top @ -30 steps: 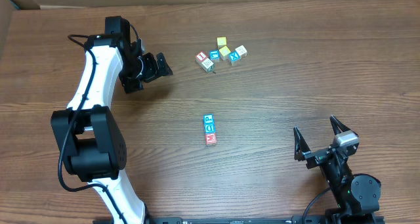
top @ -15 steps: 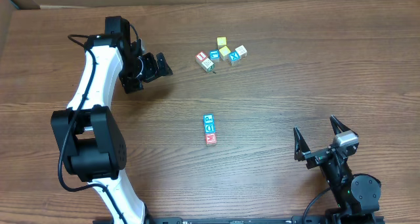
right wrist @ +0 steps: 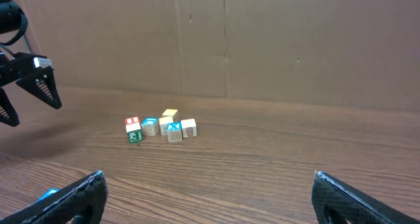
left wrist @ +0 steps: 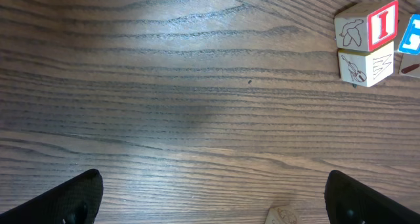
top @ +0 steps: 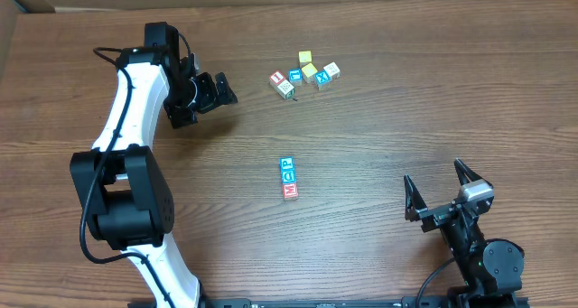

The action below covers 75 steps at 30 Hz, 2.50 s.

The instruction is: Flip 3 blocks

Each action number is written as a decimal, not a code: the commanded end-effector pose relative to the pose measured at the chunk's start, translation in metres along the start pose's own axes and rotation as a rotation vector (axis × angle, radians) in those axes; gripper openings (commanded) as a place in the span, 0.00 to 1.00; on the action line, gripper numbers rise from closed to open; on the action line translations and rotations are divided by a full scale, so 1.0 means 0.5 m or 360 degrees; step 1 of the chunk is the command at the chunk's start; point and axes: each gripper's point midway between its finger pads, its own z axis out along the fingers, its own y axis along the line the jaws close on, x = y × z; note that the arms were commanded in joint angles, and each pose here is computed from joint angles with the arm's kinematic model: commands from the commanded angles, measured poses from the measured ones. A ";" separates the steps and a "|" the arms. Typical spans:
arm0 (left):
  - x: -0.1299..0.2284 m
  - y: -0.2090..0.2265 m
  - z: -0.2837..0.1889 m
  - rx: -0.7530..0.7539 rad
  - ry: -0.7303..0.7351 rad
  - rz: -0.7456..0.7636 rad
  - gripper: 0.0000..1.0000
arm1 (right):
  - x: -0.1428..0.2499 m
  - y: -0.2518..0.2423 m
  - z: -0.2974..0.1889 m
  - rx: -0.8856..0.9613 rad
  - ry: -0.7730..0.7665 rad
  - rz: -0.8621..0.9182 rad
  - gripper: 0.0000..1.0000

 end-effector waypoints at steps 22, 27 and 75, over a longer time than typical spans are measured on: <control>-0.005 -0.005 0.005 -0.0004 -0.0001 0.0004 1.00 | 0.004 -0.003 0.000 0.0007 -0.0003 -0.0007 1.00; -0.005 -0.005 0.005 -0.0005 -0.0002 0.0004 1.00 | 0.004 -0.003 0.000 0.0007 -0.0003 -0.0007 1.00; 0.370 0.030 -0.382 -0.0225 -0.0185 0.0163 1.00 | 0.004 -0.003 0.000 0.0007 -0.0004 -0.0007 1.00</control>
